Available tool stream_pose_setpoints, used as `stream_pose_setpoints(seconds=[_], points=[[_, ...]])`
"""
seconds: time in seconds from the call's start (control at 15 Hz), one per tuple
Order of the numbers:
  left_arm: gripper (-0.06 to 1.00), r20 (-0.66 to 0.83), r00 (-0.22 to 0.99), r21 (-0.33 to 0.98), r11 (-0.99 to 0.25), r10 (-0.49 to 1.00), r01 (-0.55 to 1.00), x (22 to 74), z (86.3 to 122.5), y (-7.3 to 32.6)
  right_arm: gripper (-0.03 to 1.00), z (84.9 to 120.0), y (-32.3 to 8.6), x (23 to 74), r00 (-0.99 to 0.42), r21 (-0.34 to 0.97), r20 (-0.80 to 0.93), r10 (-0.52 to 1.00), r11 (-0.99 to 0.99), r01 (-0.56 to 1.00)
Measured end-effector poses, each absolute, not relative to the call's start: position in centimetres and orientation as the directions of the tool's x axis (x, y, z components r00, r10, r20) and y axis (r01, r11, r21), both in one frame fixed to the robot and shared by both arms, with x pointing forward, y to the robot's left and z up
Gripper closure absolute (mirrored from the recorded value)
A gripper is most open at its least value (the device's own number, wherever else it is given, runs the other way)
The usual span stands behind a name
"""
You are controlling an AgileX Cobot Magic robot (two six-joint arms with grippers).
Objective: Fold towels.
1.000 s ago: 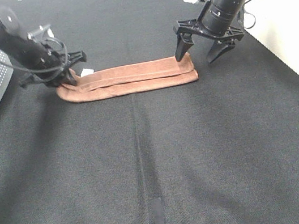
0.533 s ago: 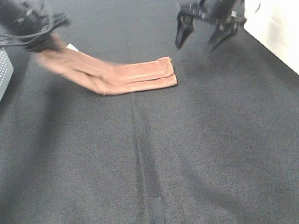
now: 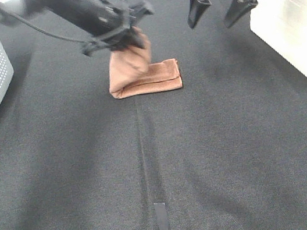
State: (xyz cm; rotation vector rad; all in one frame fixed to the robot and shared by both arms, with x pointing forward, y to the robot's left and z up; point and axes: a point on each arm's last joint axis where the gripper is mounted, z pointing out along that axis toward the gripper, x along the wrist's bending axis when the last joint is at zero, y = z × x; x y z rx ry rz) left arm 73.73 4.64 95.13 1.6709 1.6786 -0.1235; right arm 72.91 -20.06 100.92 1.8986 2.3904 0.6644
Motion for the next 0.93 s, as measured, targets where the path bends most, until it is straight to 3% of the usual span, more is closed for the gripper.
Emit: stream_pose_setpoints(seconds=[0.13,0.27,0.53,0.73,0.93], points=[[0.32,-0.599,0.125,0.431,0.188,0.791,0.883,73.8,95.2,3.8,0.15,100.9,-20.1,72.9,-0.253,0.328,0.247,0.935,0.165,0.930],[0.20,-0.655,0.107,0.435,0.258,0.748,0.863,74.1,95.8,3.6,0.15,100.9,-20.1,72.9,-0.241,0.324,0.251,0.937,0.153,0.933],[0.18,-0.679,0.109,0.468,0.313,0.726,0.827,75.2,97.5,5.0,0.15,101.1,-19.4,72.8,-0.235,0.325,0.335,0.912,0.123,0.938],[0.18,-0.642,0.105,0.547,0.357,0.760,0.757,77.3,100.3,11.0,0.16,99.6,-17.1,73.2,-0.262,0.315,0.544,0.797,0.096,0.944],[0.18,-0.628,0.055,0.543,0.386,0.776,0.746,78.2,101.0,15.5,0.16,96.1,-13.3,73.4,-0.316,0.310,0.720,0.618,0.122,0.943]])
